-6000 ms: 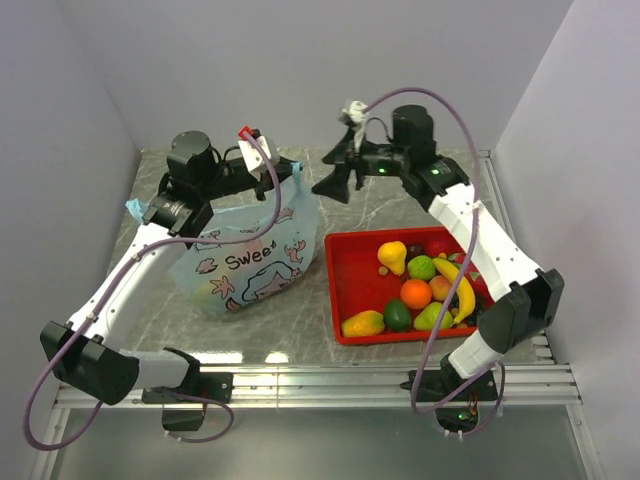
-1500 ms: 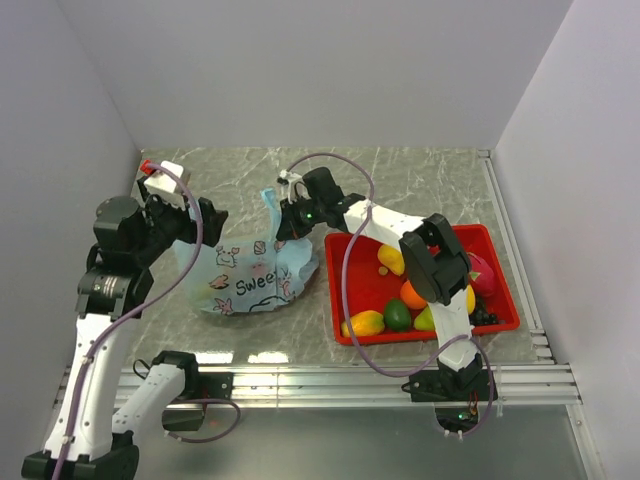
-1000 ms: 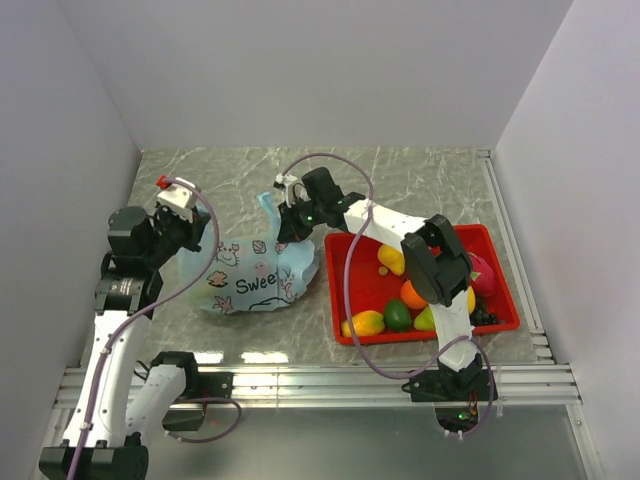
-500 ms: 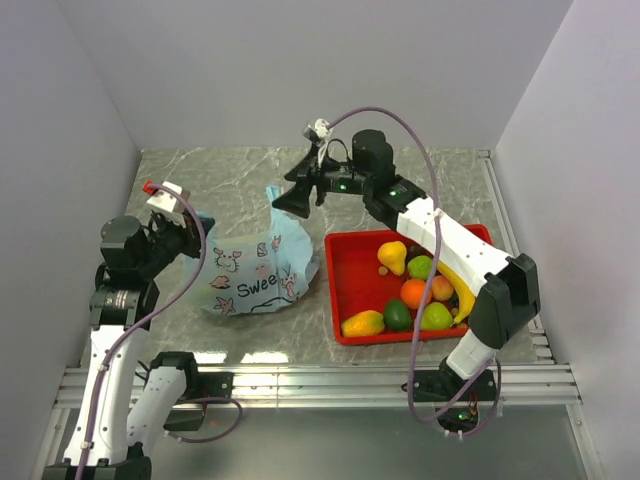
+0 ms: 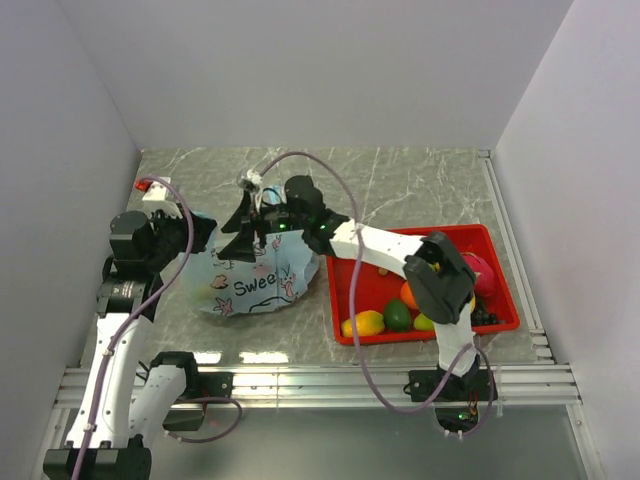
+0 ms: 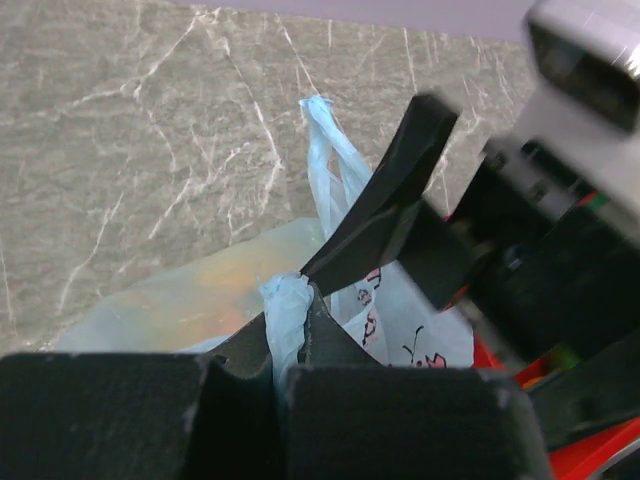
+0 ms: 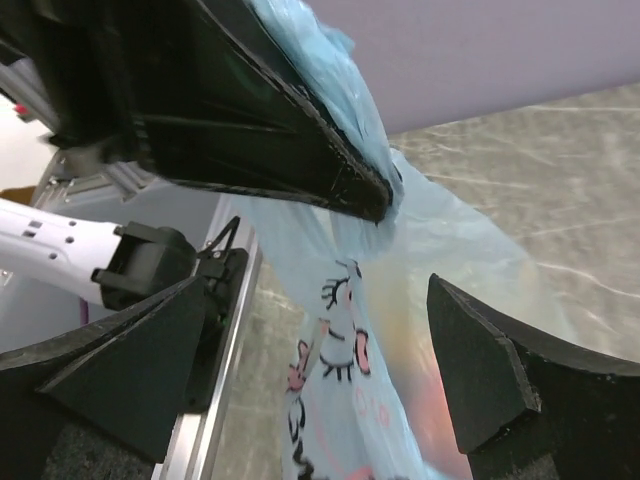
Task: Place the fake fruits into the plastic bag and tie a complex knot
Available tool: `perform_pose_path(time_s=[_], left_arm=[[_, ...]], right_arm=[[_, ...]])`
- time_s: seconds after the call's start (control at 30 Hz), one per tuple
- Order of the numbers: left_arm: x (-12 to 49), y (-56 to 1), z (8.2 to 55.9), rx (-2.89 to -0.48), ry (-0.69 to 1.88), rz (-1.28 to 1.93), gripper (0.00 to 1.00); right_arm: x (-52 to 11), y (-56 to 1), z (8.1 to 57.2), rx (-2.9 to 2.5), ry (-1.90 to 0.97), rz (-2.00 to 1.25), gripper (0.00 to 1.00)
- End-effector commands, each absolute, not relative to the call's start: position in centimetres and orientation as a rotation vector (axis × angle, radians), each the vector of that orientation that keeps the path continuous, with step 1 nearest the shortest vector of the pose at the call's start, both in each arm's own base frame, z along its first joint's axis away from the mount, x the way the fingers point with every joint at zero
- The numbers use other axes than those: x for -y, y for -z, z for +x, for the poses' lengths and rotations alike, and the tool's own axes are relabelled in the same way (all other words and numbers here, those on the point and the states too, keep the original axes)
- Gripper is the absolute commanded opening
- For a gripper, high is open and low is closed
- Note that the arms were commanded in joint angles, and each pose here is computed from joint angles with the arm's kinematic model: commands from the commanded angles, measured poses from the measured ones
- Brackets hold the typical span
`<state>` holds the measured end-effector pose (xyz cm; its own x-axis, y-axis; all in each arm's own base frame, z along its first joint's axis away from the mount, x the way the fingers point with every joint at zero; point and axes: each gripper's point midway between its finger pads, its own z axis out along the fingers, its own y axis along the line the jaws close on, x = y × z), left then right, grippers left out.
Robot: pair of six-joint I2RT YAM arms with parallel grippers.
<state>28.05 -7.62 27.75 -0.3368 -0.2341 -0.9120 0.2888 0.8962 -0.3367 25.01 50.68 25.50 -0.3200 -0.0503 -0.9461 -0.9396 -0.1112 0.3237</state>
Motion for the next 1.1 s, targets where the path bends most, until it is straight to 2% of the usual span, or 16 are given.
perform_pose_path(time_s=[0.0,0.13,0.23,0.27,0.33,0.37,0.5,0.53,0.57,0.67,0.7,0.77,0.87,0.9,0.97,1.07], left_arm=[[6.5,-27.9,29.0,-1.816,0.546,-0.083,0.00],[5.8,-27.5,29.6,-1.811,0.564,-0.159,0.00],[5.5,-27.1,30.1,-1.819,0.571,-0.164,0.01],[5.3,-27.0,30.2,-1.819,0.570,-0.171,0.00],[5.4,-26.9,30.5,-1.820,0.590,-0.165,0.00],[5.1,-26.8,30.5,-1.818,0.589,-0.171,0.00],[4.5,-27.1,30.9,-1.808,0.585,-0.152,0.04],[4.5,-27.3,31.0,-1.799,0.590,-0.122,0.11],[3.8,-28.1,31.0,-1.777,0.579,-0.113,0.37],[2.9,-30.6,30.7,-1.743,0.584,-0.014,0.82],[2.4,-31.1,30.5,-1.745,0.574,0.007,0.88],[1.3,-32.8,29.5,-1.731,0.564,0.103,0.96],[0.3,-32.3,26.9,-1.769,0.599,0.224,0.97],[1.2,-30.2,24.8,-1.867,0.700,0.170,0.97],[0.4,-28.7,24.2,-1.872,0.598,0.400,0.97],[1.3,-24.8,22.2,-1.944,0.695,0.526,0.99]], right_arm=[[-53.4,-29.0,24.1,-1.244,-1.572,-1.107,0.97],[-56.1,-25.0,24.4,-1.363,-1.600,-1.083,0.98],[-56.8,-21.0,24.4,-1.459,-1.592,-1.091,0.77],[-56.8,-20.3,24.3,-1.473,-1.589,-1.102,0.61],[-56.7,-18.6,24.2,-1.511,-1.573,-1.117,0.45],[-56.6,-18.0,24.1,-1.524,-1.571,-1.126,0.29],[-56.2,-16.1,23.7,-1.571,-1.551,-1.148,0.02],[-56.1,-15.7,23.6,-1.585,-1.543,-1.151,0.00],[-56.0,-15.4,23.6,-1.591,-1.542,-1.153,0.00],[-56.2,-14.9,23.5,-1.612,-1.543,-1.162,0.00],[-56.3,-14.8,23.5,-1.616,-1.550,-1.161,0.00],[-56.5,-14.9,23.5,-1.614,-1.560,-1.163,0.00],[-56.5,-15.5,23.5,-1.597,-1.585,-1.162,0.00],[-56.6,-15.7,23.4,-1.590,-1.599,-1.163,0.00],[-56.4,-16.1,23.4,-1.576,-1.615,-1.166,0.00],[-56.4,-16.4,23.4,-1.563,-1.621,-1.180,0.00]])
